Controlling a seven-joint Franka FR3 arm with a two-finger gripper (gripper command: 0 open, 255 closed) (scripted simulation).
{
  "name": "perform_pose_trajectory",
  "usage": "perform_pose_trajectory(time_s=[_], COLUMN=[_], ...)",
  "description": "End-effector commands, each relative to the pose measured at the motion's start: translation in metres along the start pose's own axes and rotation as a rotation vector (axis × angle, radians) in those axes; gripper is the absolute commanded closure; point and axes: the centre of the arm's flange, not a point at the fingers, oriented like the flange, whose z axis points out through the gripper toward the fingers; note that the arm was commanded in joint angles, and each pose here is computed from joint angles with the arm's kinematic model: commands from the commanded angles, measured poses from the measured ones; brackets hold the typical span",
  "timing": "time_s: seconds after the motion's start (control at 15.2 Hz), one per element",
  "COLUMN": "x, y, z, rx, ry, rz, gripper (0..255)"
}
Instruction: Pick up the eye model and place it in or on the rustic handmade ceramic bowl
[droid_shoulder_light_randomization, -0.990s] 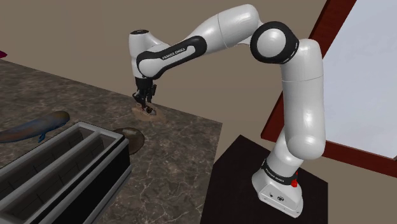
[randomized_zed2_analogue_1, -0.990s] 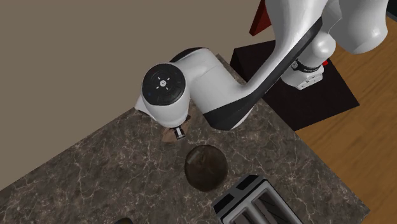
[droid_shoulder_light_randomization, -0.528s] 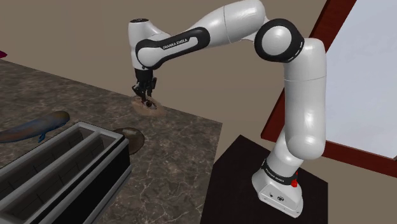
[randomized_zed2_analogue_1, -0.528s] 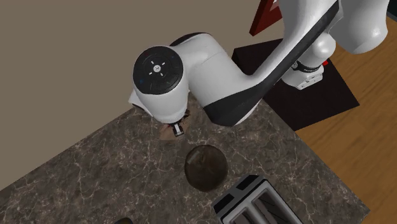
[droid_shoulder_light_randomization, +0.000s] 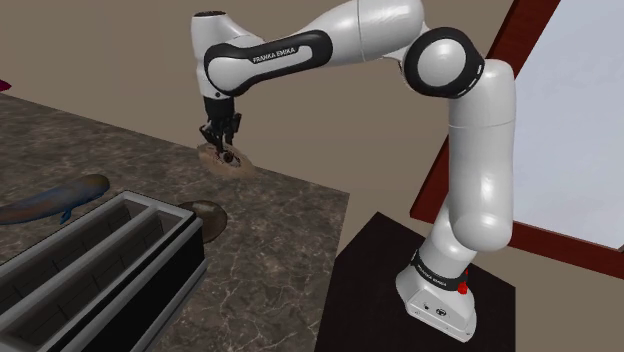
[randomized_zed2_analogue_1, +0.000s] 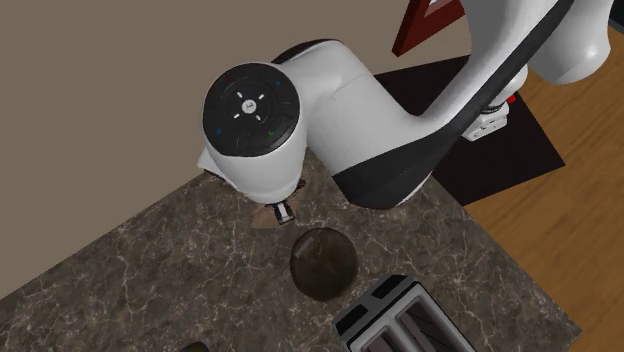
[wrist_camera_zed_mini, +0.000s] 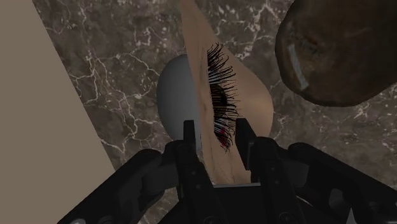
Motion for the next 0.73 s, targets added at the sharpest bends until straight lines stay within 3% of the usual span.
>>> perform_pose_trajectory(time_s=[0.0,0.66], x=[-0.004,-0.016], y=[-0.023,-0.144], z=[-0.013,-0.064], rx=[0.000,0.000], ry=[0.000,0.000], rz=[0.001,0.001], gripper=[255,255])
